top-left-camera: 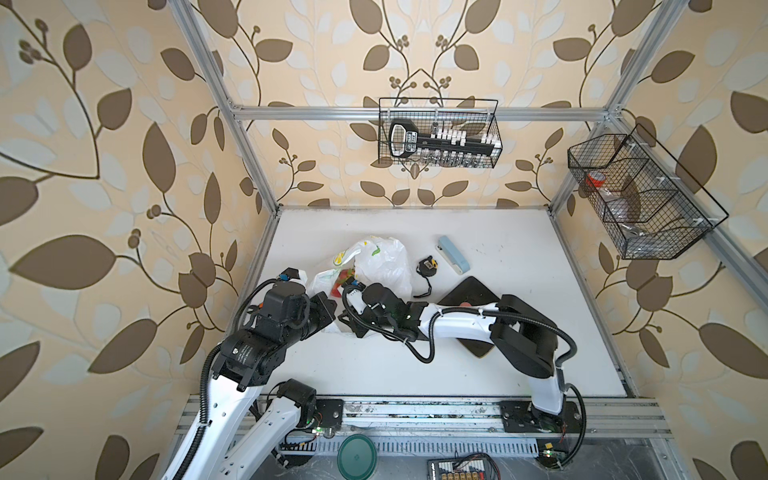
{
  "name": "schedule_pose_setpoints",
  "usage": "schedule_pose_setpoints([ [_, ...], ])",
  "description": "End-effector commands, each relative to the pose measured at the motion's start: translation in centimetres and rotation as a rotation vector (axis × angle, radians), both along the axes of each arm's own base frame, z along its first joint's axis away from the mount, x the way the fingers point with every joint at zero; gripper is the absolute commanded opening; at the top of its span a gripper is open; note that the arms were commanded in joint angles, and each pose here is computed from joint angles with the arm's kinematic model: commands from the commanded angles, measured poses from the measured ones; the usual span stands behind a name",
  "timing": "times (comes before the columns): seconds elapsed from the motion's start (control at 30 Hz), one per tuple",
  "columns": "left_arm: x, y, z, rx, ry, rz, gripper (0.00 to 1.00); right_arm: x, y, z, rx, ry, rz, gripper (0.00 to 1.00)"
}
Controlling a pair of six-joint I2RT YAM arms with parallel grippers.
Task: Take the fake fruits out of the plastic bag
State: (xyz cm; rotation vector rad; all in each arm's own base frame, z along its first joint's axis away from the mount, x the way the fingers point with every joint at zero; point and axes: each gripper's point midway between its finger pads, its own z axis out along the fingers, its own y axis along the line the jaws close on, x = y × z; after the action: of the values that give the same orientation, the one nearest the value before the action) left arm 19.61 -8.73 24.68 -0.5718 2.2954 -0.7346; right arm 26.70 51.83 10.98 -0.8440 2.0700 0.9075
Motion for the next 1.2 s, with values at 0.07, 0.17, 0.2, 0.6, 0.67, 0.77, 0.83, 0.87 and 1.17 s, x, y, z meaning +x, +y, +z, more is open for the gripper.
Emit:
schedule_pose_setpoints([
  [0.07,-0.7,-0.5,0.5,-0.023,0.009,-0.029,0.00,5.1,1.0,-1.4,0.040,0.061,-0.174,0.30],
  [0.17,-1.1,-0.8,-0.1,-0.032,0.034,-0.049,0.00,7.9,0.3,-2.5,-0.001,0.042,-0.279,0.39],
  [0.2,-1.3,-1.0,-0.4,-0.034,0.040,-0.058,0.00,8.8,-0.3,-2.6,-0.021,0.024,-0.319,0.42],
  [0.6,-4.2,0.4,-3.9,0.066,0.164,-0.088,0.00,14.5,-9.3,-5.2,-0.245,-0.039,-0.604,0.61],
  [0.67,-4.6,0.6,-4.4,0.085,0.179,-0.099,0.00,14.5,-9.3,-5.3,-0.236,-0.026,-0.596,0.63],
  [0.77,-4.8,0.7,-4.9,0.097,0.192,-0.104,0.00,14.8,-8.9,-5.2,-0.236,-0.029,-0.586,0.65],
  [0.83,-4.8,0.7,-4.9,0.101,0.193,-0.108,0.00,15.1,-9.0,-5.2,-0.243,-0.036,-0.599,0.67],
  [0.87,-4.7,0.7,-4.9,0.101,0.193,-0.108,0.00,15.3,-9.1,-5.3,-0.245,-0.038,-0.604,0.69],
  [1.17,-4.3,0.3,-4.9,0.100,0.195,-0.120,0.00,15.5,-7.9,-7.6,-0.290,-0.045,-0.505,0.75],
])
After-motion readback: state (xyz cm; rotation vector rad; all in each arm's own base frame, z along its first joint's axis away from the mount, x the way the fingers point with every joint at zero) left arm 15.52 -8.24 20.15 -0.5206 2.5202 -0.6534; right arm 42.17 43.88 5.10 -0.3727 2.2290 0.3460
